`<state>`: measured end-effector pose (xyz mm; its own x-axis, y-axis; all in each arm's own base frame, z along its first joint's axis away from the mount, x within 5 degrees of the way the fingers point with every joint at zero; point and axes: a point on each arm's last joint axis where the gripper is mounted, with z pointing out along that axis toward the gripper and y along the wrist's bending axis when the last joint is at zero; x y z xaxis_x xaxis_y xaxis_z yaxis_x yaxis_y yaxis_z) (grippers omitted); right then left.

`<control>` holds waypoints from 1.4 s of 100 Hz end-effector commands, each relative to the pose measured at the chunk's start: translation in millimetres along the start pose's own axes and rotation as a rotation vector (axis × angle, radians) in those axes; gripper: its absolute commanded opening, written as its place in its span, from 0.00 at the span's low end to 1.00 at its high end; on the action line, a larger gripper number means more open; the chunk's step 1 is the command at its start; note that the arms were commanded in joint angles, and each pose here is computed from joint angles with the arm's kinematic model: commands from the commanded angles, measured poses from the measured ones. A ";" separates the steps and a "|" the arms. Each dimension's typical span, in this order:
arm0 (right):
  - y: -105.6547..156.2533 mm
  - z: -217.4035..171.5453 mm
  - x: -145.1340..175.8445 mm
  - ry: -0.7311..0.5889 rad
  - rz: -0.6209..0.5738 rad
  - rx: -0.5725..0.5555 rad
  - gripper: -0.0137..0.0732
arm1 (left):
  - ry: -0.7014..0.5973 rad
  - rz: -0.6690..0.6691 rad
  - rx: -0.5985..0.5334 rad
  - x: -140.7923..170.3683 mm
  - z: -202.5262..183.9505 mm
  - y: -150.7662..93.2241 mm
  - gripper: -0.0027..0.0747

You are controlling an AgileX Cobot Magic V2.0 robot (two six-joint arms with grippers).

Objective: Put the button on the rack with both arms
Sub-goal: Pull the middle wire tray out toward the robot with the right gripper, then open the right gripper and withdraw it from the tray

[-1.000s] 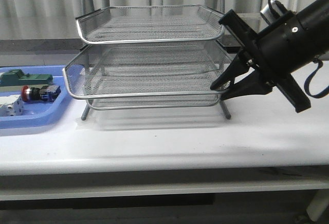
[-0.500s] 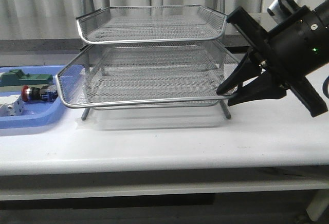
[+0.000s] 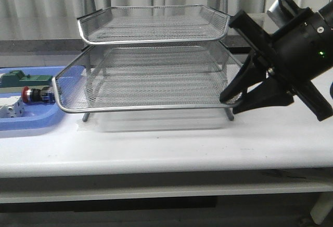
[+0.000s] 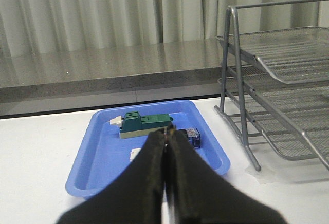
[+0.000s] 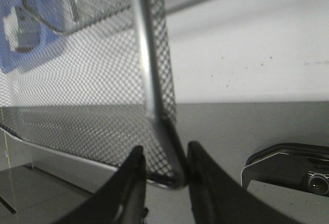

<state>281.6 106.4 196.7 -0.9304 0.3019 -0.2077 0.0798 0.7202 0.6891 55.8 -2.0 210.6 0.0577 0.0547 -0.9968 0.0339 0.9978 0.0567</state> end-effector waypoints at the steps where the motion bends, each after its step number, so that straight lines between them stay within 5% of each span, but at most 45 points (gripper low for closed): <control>1: 15.3 -12.4 1.5 0.001 -0.075 -0.053 0.56 | -0.057 -0.013 0.000 9.4 -1.0 -0.8 0.01; 17: 18.6 -18.8 2.4 -0.014 -0.121 -0.050 0.74 | -0.057 -0.013 0.000 9.4 -1.0 -0.8 0.01; 63: 23.5 -56.9 15.1 -0.028 -0.312 0.106 0.74 | -0.057 -0.013 0.000 9.4 -1.0 -0.8 0.01; 107: 39.0 -156.0 40.7 -0.374 -0.527 0.344 0.74 | -0.057 -0.013 0.000 9.4 -1.0 -0.8 0.01; 140: 48.0 -223.0 83.9 -0.625 -0.647 0.370 0.74 | -0.057 -0.013 0.000 9.4 -1.0 -0.8 0.01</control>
<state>141.2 32.6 347.6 -0.5898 -0.0274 -0.8070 -0.1779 0.9793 0.0968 55.8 -2.0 210.6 0.0577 0.0547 -0.9968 0.0339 0.9978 0.0567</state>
